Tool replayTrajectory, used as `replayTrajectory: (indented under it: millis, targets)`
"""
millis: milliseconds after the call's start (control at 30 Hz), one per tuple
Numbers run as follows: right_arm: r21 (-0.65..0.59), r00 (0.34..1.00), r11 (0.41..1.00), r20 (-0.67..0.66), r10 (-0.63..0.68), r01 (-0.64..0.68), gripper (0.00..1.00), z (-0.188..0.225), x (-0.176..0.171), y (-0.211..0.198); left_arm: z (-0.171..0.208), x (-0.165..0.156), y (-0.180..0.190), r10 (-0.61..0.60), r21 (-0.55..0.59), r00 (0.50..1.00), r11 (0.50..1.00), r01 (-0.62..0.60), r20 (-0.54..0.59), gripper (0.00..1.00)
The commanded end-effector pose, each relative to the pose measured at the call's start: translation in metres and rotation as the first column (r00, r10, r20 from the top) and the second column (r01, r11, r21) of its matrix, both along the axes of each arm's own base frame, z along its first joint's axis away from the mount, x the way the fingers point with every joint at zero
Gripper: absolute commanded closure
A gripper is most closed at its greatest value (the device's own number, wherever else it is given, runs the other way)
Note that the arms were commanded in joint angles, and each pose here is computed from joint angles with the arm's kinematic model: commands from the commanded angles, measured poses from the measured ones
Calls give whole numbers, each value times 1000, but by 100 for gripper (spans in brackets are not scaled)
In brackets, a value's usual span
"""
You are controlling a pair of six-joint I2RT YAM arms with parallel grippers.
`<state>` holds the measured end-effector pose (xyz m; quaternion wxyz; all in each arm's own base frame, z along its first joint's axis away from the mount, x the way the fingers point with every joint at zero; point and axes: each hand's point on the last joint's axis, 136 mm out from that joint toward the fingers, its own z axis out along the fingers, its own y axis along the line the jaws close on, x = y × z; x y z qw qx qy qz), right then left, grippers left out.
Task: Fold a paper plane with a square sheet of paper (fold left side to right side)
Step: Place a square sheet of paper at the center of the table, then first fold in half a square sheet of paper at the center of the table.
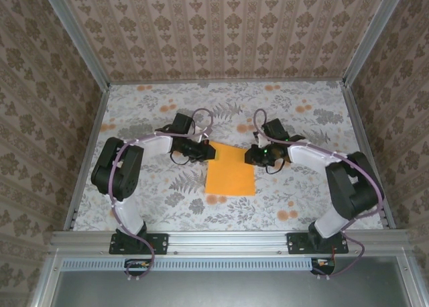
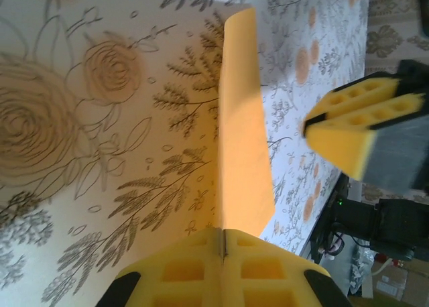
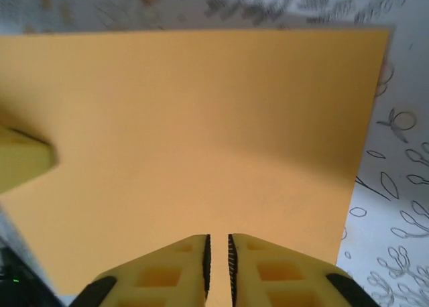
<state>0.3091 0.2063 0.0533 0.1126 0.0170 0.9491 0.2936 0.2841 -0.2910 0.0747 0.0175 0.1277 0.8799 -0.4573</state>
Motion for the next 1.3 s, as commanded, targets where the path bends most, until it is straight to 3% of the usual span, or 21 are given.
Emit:
replayTrajectory:
  millis: [0,100,233,433,567,867,1067,1267]
  targets:
    - [-32,999,999,-35,-18,17,86,-16,4,6,3,-1,7,-3,31,1000,1000,3,8,100]
    - [-84,997,996,-80,-16,9,87,-33,1,5,7,6,16,30,29,1000,999,-30,5,95]
    - [-130,991,991,-134,-21,4,87,-53,-4,0,21,7,12,45,-12,999,999,-45,10,70]
    - [-159,985,987,-170,-22,-5,87,-67,-11,-4,47,8,-2,44,-110,999,993,-43,6,55]
    - [-142,986,990,-166,-13,-11,87,-70,-11,-2,57,14,-11,48,-174,999,984,-47,3,51]
    - [-48,993,999,-118,5,-11,84,-56,-3,13,37,14,-42,15,-178,999,984,-23,-50,50]
    - [11,999,1000,-45,-13,14,78,-30,8,13,25,23,-45,46,-160,997,986,-55,-60,52]
    - [102,997,994,48,-52,46,63,12,15,4,15,28,-45,69,-136,995,988,-79,-75,60]
